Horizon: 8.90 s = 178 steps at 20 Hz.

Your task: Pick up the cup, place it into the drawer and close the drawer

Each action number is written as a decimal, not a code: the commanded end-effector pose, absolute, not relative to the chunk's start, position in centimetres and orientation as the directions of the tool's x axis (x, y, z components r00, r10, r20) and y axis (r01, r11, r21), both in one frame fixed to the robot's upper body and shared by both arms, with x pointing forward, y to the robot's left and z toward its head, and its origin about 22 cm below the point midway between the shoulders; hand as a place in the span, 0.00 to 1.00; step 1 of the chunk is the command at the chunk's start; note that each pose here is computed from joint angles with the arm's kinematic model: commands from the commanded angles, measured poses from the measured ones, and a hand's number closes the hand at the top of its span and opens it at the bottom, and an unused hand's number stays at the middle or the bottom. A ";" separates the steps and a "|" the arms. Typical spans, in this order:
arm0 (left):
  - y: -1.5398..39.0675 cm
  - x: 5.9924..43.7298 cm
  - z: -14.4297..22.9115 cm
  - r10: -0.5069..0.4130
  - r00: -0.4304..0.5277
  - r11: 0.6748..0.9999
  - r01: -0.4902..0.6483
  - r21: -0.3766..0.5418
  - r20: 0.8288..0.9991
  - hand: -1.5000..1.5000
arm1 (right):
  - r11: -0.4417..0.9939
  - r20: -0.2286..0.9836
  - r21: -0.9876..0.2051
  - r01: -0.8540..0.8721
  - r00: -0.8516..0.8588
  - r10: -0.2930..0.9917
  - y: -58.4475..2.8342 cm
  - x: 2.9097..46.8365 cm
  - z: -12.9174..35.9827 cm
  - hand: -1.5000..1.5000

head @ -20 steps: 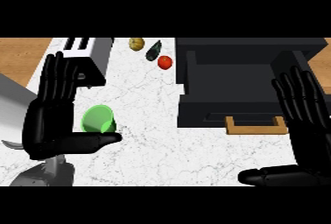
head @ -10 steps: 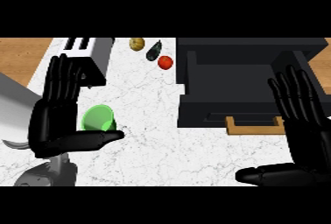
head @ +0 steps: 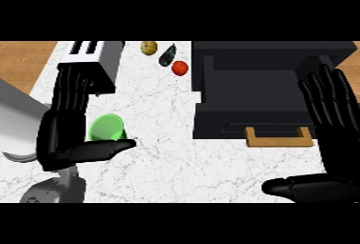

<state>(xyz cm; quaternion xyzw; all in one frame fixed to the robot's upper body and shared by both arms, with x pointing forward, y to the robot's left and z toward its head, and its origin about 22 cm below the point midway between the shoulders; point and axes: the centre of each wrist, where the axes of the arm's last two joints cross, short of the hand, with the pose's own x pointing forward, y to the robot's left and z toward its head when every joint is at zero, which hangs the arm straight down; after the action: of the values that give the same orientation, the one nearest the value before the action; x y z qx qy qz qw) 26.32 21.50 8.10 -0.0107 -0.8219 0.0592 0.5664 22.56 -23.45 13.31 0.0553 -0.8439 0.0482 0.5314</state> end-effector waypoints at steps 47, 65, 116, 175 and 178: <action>29.9 26.3 -10.8 0.042 -0.137 0.973 -0.219 -0.072 0.990 0.00 | 0.986 0.905 -0.027 -0.165 -0.423 -0.046 -23.5 22.6 13.2 0.00; 28.8 28.2 -13.6 0.116 -0.187 0.970 -0.191 -0.151 0.976 0.00 | 0.986 0.907 -0.011 -0.164 -0.418 -0.060 -23.9 22.4 13.3 0.00; 23.8 30.2 -0.6 0.321 -0.465 0.943 0.235 -0.234 0.825 1.00 | 0.989 0.914 -0.015 -0.146 -0.402 -0.045 -23.8 21.2 13.5 0.00; 1.2 43.0 14.5 -0.080 -0.357 0.972 0.177 0.152 0.931 1.00 | 0.970 0.907 -0.035 -0.243 -0.415 -0.071 -24.5 24.1 12.5 0.00; 1.2 43.4 14.6 -0.158 -0.329 0.965 0.150 0.216 0.931 1.00 | 0.968 0.900 -0.042 -0.248 -0.431 -0.071 -24.8 23.8 13.1 0.00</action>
<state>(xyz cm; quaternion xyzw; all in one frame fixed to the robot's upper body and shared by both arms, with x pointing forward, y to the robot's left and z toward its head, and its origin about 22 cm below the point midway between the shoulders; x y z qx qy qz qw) 43.13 1.50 14.19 -0.0246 -0.8108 -0.1167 0.5731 23.48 -25.09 13.32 0.0859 -0.8400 0.0793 0.5298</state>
